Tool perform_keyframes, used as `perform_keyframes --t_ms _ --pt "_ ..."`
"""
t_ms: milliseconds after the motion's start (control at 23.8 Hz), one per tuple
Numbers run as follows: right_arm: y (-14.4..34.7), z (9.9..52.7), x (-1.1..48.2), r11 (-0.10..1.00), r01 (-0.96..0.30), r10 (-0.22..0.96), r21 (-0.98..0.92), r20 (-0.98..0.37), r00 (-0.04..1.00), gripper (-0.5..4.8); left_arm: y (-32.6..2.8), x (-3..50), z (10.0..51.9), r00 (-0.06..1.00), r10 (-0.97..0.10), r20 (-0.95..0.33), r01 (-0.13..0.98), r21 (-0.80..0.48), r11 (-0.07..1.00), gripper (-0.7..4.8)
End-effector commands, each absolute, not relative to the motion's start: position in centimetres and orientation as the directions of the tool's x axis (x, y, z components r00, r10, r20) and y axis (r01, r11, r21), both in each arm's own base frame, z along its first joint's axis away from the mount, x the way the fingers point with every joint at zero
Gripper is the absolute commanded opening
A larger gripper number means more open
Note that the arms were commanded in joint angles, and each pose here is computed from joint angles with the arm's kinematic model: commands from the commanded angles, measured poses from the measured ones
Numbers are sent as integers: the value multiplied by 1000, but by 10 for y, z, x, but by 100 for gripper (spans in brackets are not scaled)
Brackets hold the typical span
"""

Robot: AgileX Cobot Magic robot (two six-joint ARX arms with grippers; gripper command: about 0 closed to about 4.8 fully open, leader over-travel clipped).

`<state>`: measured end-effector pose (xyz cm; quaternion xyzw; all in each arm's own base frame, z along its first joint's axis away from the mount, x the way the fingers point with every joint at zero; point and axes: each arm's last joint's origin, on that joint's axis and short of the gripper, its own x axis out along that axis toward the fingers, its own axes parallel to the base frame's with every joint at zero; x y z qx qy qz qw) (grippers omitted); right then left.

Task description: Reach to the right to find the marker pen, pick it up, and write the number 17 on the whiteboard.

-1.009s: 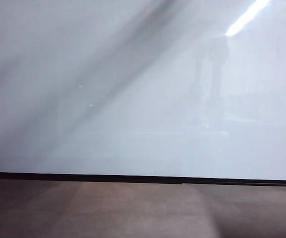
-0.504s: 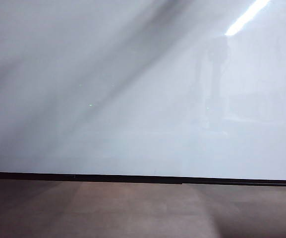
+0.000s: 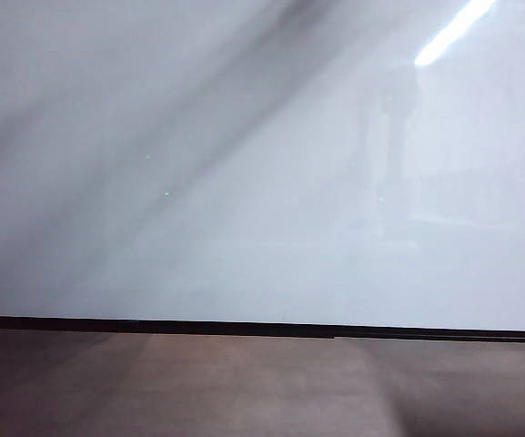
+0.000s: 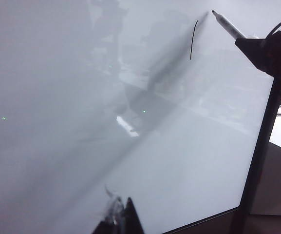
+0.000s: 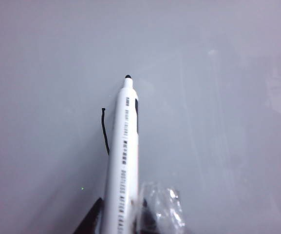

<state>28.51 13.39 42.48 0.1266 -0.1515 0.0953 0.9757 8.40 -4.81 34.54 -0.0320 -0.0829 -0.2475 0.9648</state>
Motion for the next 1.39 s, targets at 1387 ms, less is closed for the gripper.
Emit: perform_keyframes --t_ms 1387 --pt "112 418 300 964 -101 33 245 265 964 -8 -47 83 349 859 -474 194 485 -16 874 -5"
